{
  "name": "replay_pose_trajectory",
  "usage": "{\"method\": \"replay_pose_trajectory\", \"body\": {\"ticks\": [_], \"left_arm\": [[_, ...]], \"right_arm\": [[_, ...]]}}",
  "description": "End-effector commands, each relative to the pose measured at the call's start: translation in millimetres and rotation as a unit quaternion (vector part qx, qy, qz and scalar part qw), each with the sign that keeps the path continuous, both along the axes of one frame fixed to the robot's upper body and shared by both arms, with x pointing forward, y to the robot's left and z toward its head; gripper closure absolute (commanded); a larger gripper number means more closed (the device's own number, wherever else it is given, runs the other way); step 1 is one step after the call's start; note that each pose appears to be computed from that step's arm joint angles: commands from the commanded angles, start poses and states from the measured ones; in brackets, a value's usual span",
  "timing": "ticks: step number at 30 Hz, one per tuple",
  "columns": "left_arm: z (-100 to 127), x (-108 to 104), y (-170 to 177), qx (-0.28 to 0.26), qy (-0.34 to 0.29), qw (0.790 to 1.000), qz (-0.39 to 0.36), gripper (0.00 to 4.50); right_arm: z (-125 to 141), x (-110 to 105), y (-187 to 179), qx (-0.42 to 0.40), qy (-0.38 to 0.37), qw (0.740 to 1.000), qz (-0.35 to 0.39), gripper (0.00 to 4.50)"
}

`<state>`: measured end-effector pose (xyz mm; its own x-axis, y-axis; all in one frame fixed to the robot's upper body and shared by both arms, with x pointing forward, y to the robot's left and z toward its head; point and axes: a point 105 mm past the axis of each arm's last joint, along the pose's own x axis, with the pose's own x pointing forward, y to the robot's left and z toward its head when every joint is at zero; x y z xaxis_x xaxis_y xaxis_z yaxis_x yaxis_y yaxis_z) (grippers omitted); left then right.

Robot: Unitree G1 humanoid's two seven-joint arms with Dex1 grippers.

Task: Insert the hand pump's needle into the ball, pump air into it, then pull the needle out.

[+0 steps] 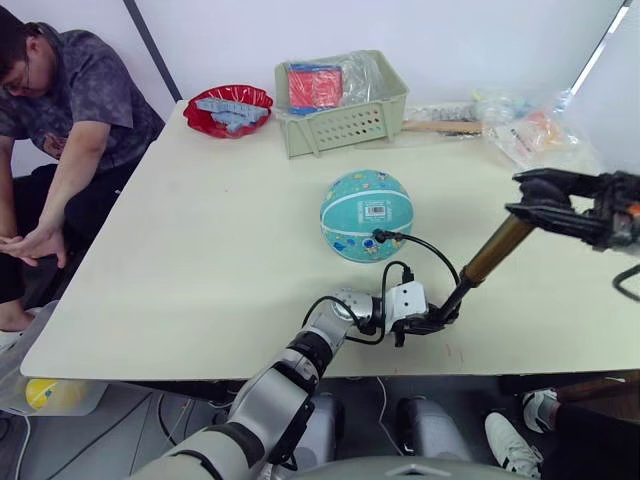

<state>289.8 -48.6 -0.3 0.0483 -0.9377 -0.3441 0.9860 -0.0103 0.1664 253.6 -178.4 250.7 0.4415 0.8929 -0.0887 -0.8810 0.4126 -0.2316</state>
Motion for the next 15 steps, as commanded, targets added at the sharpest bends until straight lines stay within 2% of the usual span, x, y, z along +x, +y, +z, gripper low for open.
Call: {"method": "replay_pose_trajectory", "body": {"ticks": [1,12,15], "left_arm": [[-28.1,-14.3,8.2,0.054,0.034,0.998,-0.012,3.41],[-27.8,-14.5,5.2,0.051,0.035,0.998,-0.01,3.41],[-27.6,-14.0,4.9,0.051,0.036,0.998,-0.008,3.41]], "right_arm": [[-39.4,6.0,4.8,-0.041,0.021,0.999,-0.007,2.85],[-118.5,5.0,15.6,-0.067,0.061,0.996,-0.004,2.85],[-129.7,4.2,15.6,-0.074,0.062,0.995,-0.008,2.85]]}}
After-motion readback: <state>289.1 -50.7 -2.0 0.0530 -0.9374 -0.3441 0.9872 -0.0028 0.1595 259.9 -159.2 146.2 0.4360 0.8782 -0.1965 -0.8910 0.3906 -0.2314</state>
